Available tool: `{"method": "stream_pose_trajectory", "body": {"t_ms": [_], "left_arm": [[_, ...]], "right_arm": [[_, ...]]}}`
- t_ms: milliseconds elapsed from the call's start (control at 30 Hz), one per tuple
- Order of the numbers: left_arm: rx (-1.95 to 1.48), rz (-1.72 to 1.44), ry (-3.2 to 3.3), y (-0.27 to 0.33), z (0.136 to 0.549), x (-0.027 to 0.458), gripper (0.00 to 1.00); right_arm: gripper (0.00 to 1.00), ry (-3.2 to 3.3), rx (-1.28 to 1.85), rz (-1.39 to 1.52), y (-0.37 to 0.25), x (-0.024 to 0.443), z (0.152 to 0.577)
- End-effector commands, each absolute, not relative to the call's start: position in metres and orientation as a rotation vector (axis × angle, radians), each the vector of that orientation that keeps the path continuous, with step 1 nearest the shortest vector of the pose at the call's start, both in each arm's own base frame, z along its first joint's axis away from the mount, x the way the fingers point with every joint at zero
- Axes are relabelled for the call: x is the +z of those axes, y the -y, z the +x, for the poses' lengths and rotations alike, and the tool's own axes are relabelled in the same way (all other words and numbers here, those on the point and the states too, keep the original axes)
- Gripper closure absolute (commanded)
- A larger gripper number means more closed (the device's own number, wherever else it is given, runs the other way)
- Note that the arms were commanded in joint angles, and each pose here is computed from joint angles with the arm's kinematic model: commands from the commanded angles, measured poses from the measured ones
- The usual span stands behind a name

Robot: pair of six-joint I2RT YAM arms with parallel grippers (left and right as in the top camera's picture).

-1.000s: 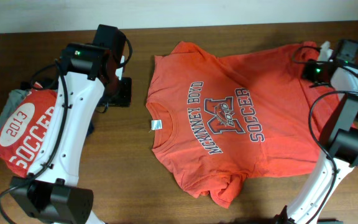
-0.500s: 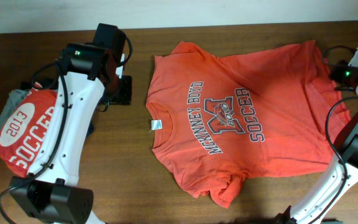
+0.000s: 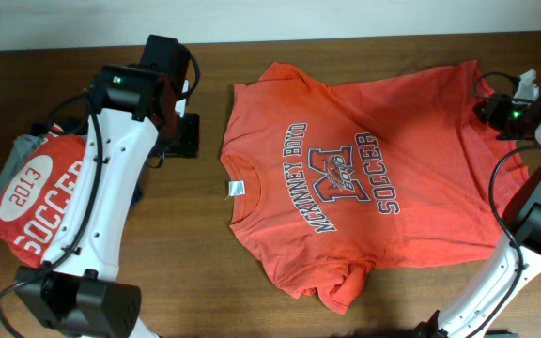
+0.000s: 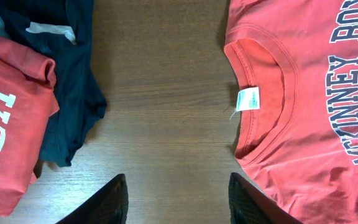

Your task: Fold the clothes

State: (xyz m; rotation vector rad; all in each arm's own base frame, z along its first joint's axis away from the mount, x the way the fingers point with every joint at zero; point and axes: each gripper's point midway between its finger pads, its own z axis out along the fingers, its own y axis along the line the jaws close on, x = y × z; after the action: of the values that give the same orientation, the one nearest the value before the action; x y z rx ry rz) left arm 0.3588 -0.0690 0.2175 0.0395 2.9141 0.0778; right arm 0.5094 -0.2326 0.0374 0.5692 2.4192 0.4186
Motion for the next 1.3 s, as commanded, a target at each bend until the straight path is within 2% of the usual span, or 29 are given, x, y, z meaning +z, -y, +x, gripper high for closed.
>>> {"method": "stream_pose_trajectory", "body": {"t_ms": [0,200,433,733,933,1133,1267], "left_arm": [[0.048,0.029,-2.880,0.071,0.356,0.228,0.48],[0.045,0.029,-2.872,0.072,0.358,0.229,0.49],[0.045,0.029,-2.873,0.072,0.358,0.229,0.48],[0.044,0.029,-2.871,0.072,0.358,0.229,0.48],[0.045,0.029,-2.872,0.072,0.358,0.229,0.48],[0.043,0.028,-2.868,0.072,0.359,0.229,0.47],[0.041,0.028,-2.860,0.073,0.361,0.229,0.47]], "right_arm": [[0.49,-2.369,0.461,0.487,0.222,0.067,0.517],[0.58,-2.375,0.466,0.458,0.210,0.063,0.523],[0.59,-2.422,0.406,0.500,0.212,0.044,0.522],[0.76,-2.426,0.408,0.512,0.214,0.041,0.520],[0.84,-2.371,0.311,0.537,0.236,0.050,0.528],[0.90,-2.257,0.243,0.591,0.274,0.078,0.537],[0.91,-2.216,0.234,0.626,0.288,0.089,0.538]]}}
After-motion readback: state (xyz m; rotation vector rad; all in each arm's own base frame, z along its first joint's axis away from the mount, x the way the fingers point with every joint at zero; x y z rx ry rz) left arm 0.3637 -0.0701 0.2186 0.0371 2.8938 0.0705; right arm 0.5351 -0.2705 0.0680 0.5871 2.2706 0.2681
